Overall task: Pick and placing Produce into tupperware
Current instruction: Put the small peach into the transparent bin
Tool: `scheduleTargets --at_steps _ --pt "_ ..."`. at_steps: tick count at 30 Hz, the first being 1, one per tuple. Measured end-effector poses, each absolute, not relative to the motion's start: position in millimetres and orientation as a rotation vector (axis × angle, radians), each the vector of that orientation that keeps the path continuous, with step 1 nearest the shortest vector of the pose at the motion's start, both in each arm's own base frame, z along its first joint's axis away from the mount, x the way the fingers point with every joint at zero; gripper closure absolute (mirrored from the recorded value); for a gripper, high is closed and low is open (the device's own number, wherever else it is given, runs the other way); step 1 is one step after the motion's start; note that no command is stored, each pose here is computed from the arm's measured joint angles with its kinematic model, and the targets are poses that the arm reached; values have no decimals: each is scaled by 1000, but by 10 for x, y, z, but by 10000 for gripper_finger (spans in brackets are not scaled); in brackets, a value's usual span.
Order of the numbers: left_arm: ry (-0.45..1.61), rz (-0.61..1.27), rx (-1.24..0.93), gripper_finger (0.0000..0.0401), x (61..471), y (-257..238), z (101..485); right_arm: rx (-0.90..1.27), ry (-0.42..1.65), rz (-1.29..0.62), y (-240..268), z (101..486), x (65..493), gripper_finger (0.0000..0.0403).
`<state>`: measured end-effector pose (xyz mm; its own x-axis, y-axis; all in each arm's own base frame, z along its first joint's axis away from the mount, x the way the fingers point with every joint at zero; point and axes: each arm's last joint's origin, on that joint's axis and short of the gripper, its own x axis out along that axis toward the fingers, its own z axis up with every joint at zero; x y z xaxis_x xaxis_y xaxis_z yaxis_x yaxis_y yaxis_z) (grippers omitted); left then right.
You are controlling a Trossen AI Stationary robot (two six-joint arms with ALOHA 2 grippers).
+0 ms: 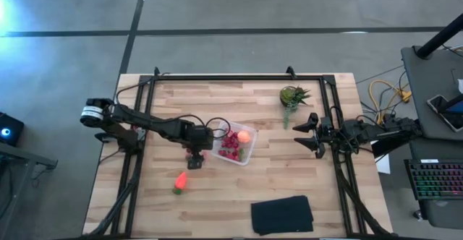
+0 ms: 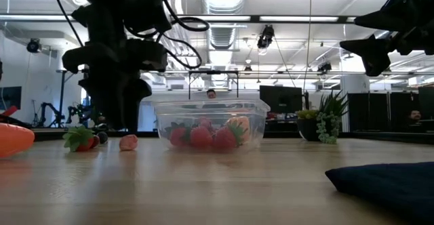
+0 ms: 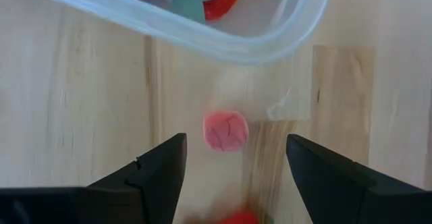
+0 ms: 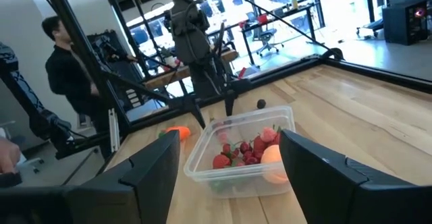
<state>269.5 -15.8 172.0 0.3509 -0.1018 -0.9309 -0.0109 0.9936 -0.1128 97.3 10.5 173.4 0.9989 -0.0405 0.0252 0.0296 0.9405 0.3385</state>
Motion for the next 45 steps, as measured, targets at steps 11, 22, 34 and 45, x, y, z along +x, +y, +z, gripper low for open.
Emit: scheduleTargets --at_steps 11,22,34,45 --pt "1182 -60 -107 161 2723 -161 1557 345 -32 -36 105 1734 973 158" --pt "1215 -43 -97 161 2727 -157 1455 345 -31 -36 105 1734 973 160" --pt "1206 18 -54 237 2730 -138 1456 345 -31 -36 105 1733 973 161" --pt "1133 71 -26 302 2800 -110 1654 345 -31 -36 105 1732 973 158"
